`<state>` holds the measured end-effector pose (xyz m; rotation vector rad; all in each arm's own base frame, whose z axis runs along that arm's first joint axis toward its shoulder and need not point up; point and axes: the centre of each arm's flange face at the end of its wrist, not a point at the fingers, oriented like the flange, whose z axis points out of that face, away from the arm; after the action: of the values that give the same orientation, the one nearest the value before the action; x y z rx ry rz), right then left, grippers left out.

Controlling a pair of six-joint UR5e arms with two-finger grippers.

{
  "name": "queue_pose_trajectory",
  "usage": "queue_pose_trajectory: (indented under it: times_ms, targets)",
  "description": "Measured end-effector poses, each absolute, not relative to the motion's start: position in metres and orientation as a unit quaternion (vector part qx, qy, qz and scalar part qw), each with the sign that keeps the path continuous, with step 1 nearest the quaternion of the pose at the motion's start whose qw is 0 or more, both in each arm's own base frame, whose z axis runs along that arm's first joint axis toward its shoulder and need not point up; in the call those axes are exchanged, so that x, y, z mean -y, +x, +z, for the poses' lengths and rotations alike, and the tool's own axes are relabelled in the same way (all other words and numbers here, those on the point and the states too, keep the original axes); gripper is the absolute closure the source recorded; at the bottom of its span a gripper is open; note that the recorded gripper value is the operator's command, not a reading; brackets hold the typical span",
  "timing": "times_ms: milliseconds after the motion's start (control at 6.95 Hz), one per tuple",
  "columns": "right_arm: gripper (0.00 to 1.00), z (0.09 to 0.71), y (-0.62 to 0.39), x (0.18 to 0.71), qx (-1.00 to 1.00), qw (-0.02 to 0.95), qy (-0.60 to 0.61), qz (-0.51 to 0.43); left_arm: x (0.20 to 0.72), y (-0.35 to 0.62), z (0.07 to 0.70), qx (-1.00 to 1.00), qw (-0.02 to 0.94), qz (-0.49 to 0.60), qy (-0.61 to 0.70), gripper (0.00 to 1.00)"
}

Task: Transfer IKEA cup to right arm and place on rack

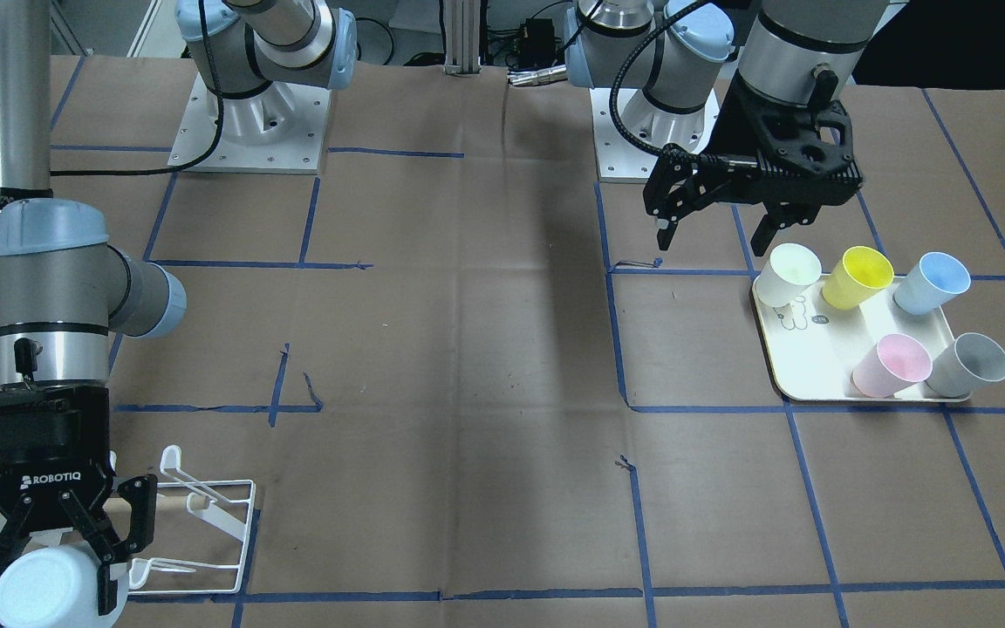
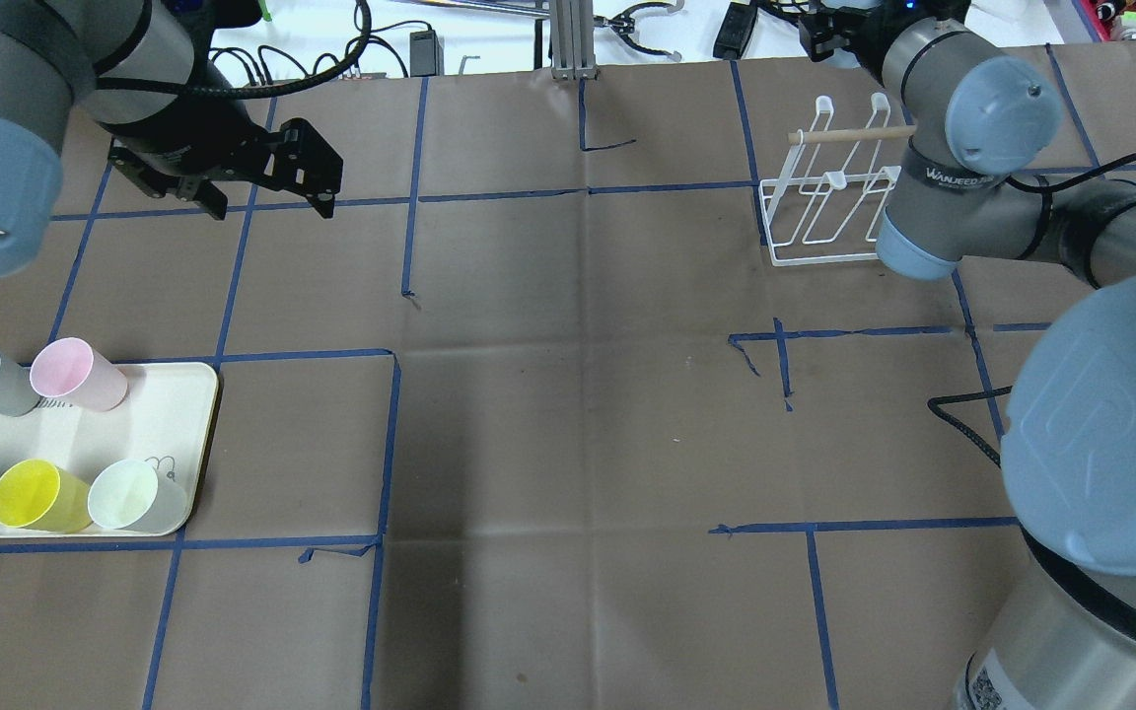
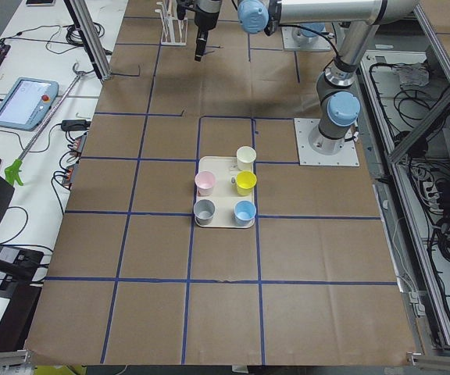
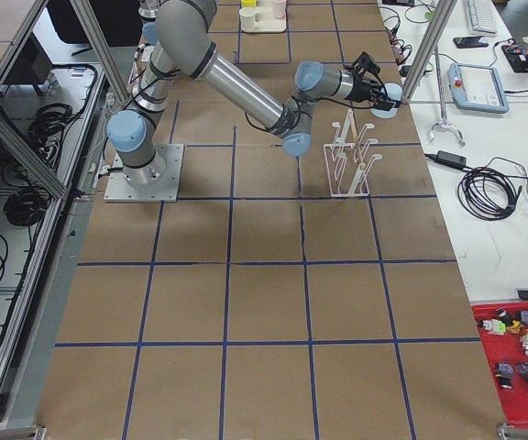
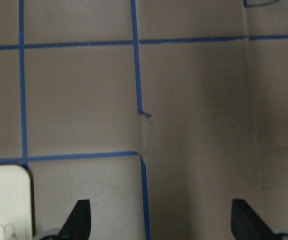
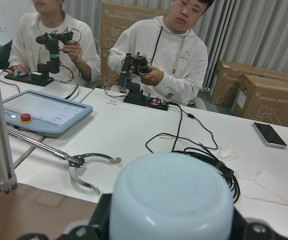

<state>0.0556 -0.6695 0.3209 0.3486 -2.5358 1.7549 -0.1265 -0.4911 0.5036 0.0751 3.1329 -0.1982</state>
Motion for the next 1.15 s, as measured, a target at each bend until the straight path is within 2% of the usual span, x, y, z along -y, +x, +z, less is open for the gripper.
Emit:
queue_pose_trajectory:
  times_ms: [719,863,1007,1151]
  targets:
    - [0.71,0.273,0.06,0.663,0.832,0.015,0.107,0.544,0.477,-0.111,0.509,-0.999,0.011,-0.032,0.027,0.01]
    - [0.62,0.265,0.062,0.659,0.836,0.013,0.107,0.538,0.476,-0.086,0.508,-1.0,0.011,-0.021,0.019,0.01]
    - [0.06,0.258,0.065,0.653,0.84,0.01,0.108,0.532,0.474,-0.055,0.502,-1.0,0.011,-0.009,0.008,0.01]
    - [0.01,0.255,0.069,0.65,0.842,0.004,0.109,0.528,0.466,-0.019,0.491,-1.0,0.01,0.003,0.006,0.01]
